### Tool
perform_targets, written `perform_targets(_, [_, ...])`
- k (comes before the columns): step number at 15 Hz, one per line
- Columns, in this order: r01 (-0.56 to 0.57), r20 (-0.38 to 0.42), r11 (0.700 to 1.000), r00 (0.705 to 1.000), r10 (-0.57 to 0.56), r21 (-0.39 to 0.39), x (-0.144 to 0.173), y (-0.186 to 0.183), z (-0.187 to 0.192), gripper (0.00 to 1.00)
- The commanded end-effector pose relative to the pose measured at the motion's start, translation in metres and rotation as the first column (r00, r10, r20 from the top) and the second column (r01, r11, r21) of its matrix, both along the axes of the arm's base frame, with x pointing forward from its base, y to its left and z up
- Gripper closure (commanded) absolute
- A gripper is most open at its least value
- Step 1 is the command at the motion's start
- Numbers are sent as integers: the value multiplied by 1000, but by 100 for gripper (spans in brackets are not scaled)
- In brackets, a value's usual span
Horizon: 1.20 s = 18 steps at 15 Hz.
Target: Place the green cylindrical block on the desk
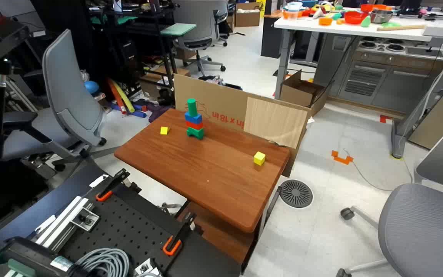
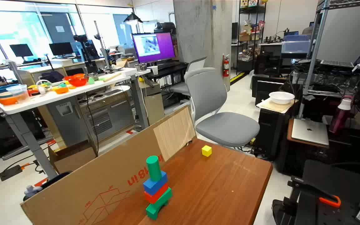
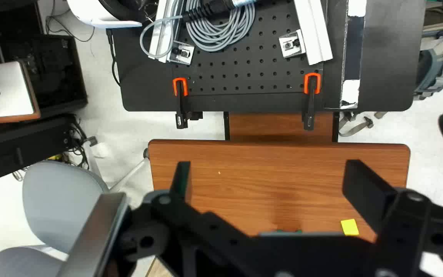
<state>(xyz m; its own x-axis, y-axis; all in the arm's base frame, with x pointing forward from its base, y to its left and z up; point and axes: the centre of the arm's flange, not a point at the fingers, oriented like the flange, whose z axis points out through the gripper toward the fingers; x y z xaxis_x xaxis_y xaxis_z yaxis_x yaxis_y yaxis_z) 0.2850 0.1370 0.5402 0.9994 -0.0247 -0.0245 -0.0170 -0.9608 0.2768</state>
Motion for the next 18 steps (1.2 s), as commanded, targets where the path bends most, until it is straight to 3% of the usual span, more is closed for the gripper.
perform_targets(1, [0, 0, 1000, 1000, 0, 0, 0, 0, 0, 0])
perform_targets(12, [-10, -9, 1000, 1000, 10, -5, 2, -1, -2, 0])
perform_targets(18, [-49, 55, 999, 997, 48, 17, 52, -15, -35, 0])
